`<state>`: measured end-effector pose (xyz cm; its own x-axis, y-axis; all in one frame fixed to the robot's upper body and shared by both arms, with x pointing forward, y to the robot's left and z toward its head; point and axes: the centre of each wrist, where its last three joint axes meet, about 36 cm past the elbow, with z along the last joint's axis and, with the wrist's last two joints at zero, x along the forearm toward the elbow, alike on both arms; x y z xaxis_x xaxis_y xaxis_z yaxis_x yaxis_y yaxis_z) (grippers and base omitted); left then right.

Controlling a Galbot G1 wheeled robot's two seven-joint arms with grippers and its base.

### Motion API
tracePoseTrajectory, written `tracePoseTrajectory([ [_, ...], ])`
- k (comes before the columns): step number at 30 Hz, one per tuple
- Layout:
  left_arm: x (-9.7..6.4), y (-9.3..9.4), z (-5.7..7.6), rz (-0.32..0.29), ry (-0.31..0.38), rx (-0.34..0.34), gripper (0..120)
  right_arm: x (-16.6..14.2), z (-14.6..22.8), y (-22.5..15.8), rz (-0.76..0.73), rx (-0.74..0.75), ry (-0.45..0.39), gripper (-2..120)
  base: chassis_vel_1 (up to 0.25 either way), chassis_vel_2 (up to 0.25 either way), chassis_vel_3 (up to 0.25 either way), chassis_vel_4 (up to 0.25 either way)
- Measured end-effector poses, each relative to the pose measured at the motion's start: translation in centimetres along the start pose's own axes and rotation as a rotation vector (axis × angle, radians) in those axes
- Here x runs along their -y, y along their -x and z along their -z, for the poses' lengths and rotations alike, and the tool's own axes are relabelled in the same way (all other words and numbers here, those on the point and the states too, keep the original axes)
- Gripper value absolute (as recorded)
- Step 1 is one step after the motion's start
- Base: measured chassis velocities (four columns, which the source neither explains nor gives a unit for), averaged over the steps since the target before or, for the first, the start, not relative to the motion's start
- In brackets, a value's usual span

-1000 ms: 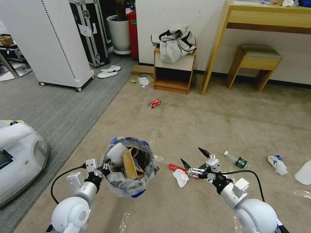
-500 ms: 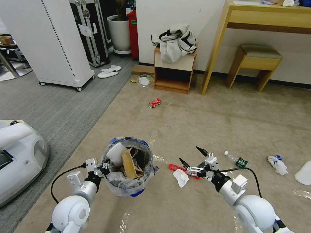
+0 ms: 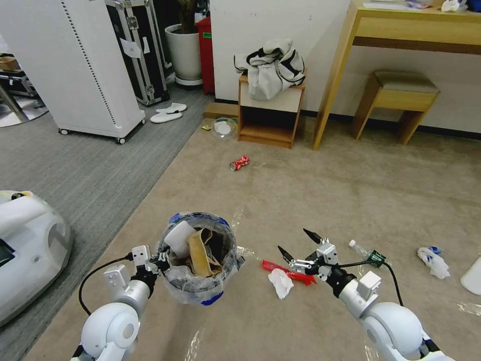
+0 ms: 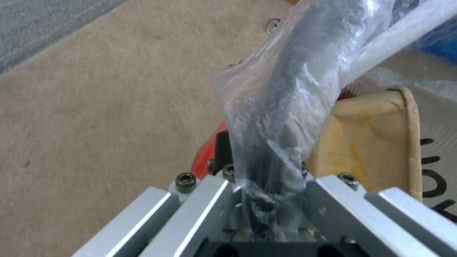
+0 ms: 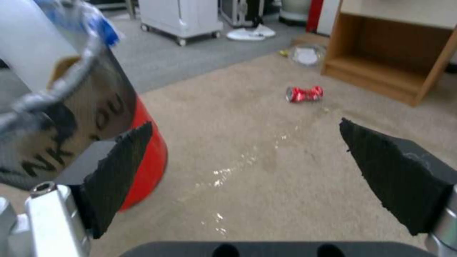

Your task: Pick up the trash bin and place the garbage on the floor into it.

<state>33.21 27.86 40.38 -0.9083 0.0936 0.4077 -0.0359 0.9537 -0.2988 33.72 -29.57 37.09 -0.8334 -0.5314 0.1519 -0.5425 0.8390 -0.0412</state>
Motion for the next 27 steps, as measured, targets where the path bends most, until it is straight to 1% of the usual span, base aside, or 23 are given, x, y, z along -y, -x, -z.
tracePoseTrajectory([
  [5, -0.3, 0.1, 0.4, 0.004, 0.012, 0.006, 1, 0.5, -1.2, 0.9, -0.002, -0.043, 0.029, 100, -0.007, 0.014, 0.011, -0.004],
  [11, -1.0, 0.7, 0.8, 0.016, 0.024, 0.011, 1, 1.0, -2.6, 2.9, 0.008, -0.085, 0.067, 100, 0.000, 0.000, 0.000, 0.000],
  [15, -1.2, 1.0, 0.9, 0.021, 0.028, 0.013, 1, 1.1, -3.3, 3.4, 0.010, -0.114, 0.085, 100, 0.000, 0.000, 0.000, 0.000],
  [17, -1.3, 1.1, 1.0, 0.022, 0.028, 0.013, 1, 1.1, -3.8, 3.5, 0.011, -0.132, 0.096, 100, 0.000, 0.000, 0.000, 0.000],
  [19, -1.5, 1.5, 0.8, 0.028, 0.029, 0.010, 1, 1.1, -5.0, 3.7, 0.012, -0.175, 0.119, 100, 0.000, 0.000, 0.000, 0.000],
  [27, -1.5, 1.9, 0.5, 0.028, 0.025, 0.002, 1, 1.3, -6.7, 4.8, 0.005, -0.232, 0.163, 100, 0.000, 0.000, 0.000, 0.000],
])
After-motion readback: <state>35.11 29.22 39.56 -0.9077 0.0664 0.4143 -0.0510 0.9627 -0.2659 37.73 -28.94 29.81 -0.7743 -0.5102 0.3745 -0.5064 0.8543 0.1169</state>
